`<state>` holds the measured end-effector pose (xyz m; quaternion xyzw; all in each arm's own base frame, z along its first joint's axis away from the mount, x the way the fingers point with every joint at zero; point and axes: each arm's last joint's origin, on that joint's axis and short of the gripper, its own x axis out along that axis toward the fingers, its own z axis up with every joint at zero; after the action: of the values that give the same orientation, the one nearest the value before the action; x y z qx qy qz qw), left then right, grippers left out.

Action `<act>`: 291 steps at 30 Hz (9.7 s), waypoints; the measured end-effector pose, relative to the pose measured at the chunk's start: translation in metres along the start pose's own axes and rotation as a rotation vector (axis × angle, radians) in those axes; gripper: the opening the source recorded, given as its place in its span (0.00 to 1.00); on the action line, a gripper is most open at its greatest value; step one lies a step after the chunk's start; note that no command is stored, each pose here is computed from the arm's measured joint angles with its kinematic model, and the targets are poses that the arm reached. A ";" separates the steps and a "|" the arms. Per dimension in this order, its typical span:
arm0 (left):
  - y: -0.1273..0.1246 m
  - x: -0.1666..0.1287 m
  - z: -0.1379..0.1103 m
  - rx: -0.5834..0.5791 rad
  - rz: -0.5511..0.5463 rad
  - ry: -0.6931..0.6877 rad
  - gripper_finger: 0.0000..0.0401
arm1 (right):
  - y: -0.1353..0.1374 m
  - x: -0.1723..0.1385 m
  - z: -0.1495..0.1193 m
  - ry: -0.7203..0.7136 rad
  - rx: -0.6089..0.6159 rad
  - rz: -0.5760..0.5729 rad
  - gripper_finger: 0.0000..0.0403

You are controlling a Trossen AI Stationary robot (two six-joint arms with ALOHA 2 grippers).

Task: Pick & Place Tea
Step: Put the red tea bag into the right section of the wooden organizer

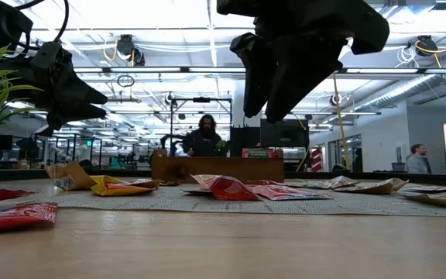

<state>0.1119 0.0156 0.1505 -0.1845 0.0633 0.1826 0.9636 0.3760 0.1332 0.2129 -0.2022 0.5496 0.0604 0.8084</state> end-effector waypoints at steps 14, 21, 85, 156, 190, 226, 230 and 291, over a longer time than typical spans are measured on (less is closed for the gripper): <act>0.000 0.000 0.000 0.000 0.000 0.000 0.53 | -0.016 -0.017 0.014 -0.061 0.123 0.042 0.51; 0.000 0.000 0.000 0.000 0.000 0.000 0.53 | -0.054 -0.010 0.010 -0.059 0.286 0.219 0.51; 0.000 0.000 0.000 0.000 0.000 0.000 0.53 | -0.118 0.105 -0.006 -0.158 0.317 0.683 0.50; 0.000 0.000 0.000 0.000 0.000 0.000 0.53 | -0.141 0.081 -0.017 -0.230 0.422 0.743 0.32; 0.000 0.000 0.000 0.000 0.000 0.000 0.53 | -0.052 0.071 0.012 -0.035 0.424 0.301 0.46; 0.000 0.000 0.000 0.000 0.000 0.000 0.53 | -0.008 0.094 -0.009 -0.041 0.299 0.243 0.40; 0.000 0.000 0.000 0.000 0.000 0.000 0.53 | -0.007 0.095 -0.010 -0.034 0.302 0.249 0.26; 0.000 0.000 0.000 0.000 0.000 0.000 0.53 | -0.084 -0.066 -0.035 -0.085 0.527 0.003 0.00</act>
<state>0.1119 0.0156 0.1506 -0.1845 0.0631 0.1825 0.9637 0.3470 0.0512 0.2843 0.0191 0.5122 -0.0751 0.8554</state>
